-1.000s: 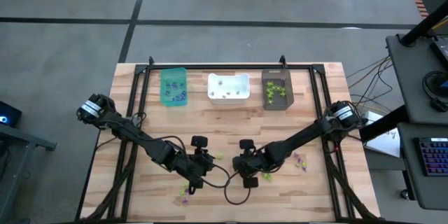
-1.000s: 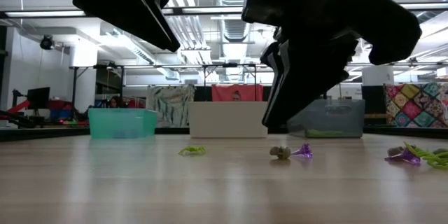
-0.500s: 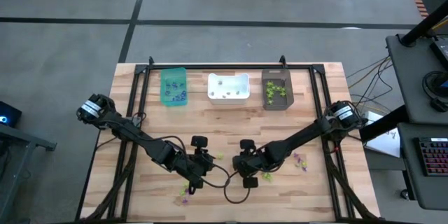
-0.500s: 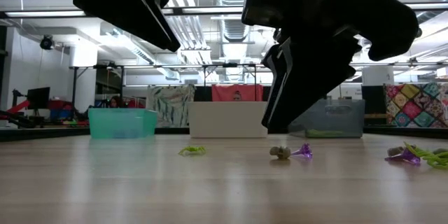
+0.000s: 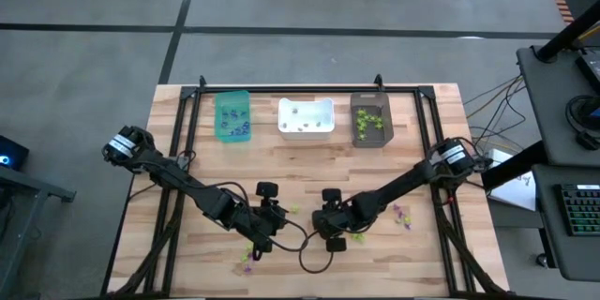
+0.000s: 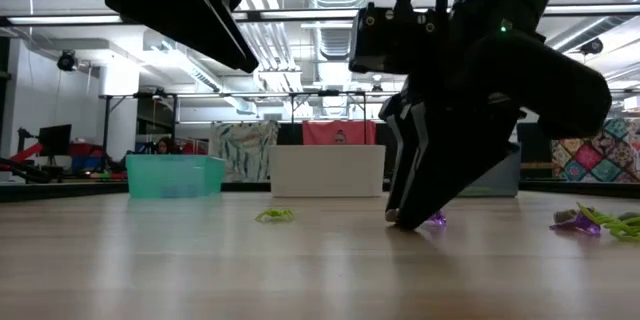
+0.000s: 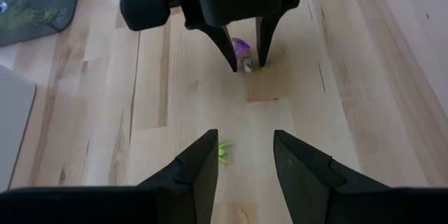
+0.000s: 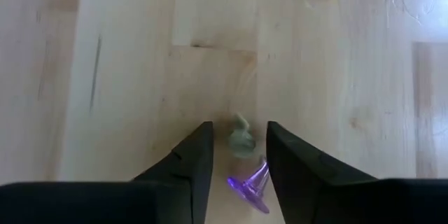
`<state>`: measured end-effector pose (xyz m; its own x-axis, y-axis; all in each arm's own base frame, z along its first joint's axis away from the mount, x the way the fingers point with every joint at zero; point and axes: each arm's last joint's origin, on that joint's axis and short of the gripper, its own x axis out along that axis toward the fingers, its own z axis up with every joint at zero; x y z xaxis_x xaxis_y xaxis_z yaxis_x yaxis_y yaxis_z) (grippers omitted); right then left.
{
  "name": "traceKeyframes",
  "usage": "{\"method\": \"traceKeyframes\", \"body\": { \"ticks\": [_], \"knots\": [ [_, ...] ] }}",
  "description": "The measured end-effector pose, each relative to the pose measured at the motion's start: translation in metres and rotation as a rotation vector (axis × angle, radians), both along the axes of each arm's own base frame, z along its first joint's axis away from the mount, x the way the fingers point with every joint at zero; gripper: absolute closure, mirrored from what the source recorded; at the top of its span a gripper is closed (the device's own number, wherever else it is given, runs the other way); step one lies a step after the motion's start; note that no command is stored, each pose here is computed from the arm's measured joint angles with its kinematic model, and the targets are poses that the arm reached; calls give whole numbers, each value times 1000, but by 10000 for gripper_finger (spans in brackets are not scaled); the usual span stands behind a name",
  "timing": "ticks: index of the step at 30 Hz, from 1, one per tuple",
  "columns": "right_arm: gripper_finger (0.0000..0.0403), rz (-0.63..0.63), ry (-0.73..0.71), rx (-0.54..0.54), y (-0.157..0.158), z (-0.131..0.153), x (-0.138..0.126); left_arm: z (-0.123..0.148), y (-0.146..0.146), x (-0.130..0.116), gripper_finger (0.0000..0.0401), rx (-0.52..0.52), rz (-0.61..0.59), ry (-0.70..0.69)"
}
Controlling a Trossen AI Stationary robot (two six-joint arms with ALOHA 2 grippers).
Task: Sort Halloween decoration
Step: Put the white skull toy into the white bin
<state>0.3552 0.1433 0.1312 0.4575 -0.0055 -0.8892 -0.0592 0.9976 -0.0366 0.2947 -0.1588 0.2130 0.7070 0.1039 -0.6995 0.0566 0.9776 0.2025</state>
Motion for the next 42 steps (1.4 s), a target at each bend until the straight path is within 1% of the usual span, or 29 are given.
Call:
{"method": "traceKeyframes", "body": {
  "ticks": [4, 9, 11, 13, 16, 19, 22, 26, 29, 34, 39, 42],
  "knots": [
    [313, 1, 2, 3, 0, -1, 1, 0, 0, 0, 280, 0, 0, -1],
    [366, 0, 5, 5, -2, -1, 1, 0, 0, 0, 280, 0, 0, -1],
    [382, -1, 3, 3, -2, -1, 1, 0, 0, 0, 280, 8, 8, -5],
    [386, -4, -1, 1, -2, 0, 2, 0, 1, 0, 280, 26, 23, -16],
    [387, -2, -10, 1, -3, 4, 3, 2, -1, -2, 280, 36, 13, -20],
    [392, 10, -18, 3, -4, 10, 7, 11, -4, -8, 280, 38, -14, -41],
    [395, 26, -57, 0, -9, 23, 16, 22, -6, -18, 280, 56, -28, -61],
    [395, 52, -89, -29, -20, 44, 31, 40, -6, -36, 280, 121, 22, -113],
    [395, 70, -119, -55, -32, 60, 42, 50, -6, -51, 280, 166, 79, -152],
    [395, 85, -154, -121, -63, 87, 59, 64, -5, -73, 280, 173, 144, -206],
    [395, 41, -193, -181, -115, 114, 73, 69, -5, -82, 280, 173, 163, -224],
    [394, 10, -181, -189, -150, 122, 75, 68, -4, -83, 280, 179, 163, -217]
  ]
}}
